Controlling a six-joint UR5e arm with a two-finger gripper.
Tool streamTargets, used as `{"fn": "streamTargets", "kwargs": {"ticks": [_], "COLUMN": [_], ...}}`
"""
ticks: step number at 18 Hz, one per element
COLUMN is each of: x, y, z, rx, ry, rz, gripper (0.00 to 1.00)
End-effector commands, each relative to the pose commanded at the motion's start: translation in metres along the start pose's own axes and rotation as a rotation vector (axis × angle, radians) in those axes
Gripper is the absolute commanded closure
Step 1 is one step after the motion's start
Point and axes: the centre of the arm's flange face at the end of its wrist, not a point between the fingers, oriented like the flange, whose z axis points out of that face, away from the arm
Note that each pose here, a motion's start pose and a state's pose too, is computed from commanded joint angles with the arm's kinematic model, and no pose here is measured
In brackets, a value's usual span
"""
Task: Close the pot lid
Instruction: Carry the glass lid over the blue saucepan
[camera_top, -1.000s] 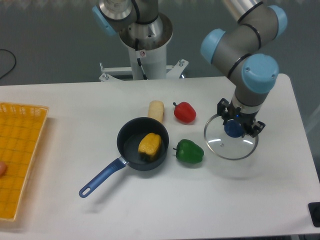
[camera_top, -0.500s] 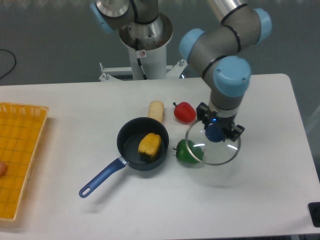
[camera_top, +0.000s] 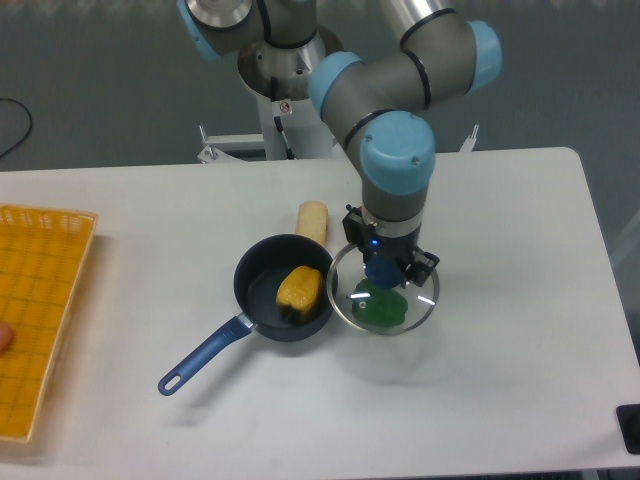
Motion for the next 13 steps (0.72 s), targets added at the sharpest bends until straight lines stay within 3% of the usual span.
{"fn": "streamTargets", "kwargs": {"ticks": [13], "x": [0.050], "y": [-0.036], "z": [0.022], "rx": [-0.031], "ry": [0.035], "rz": [0.027], "gripper": [0.42]}}
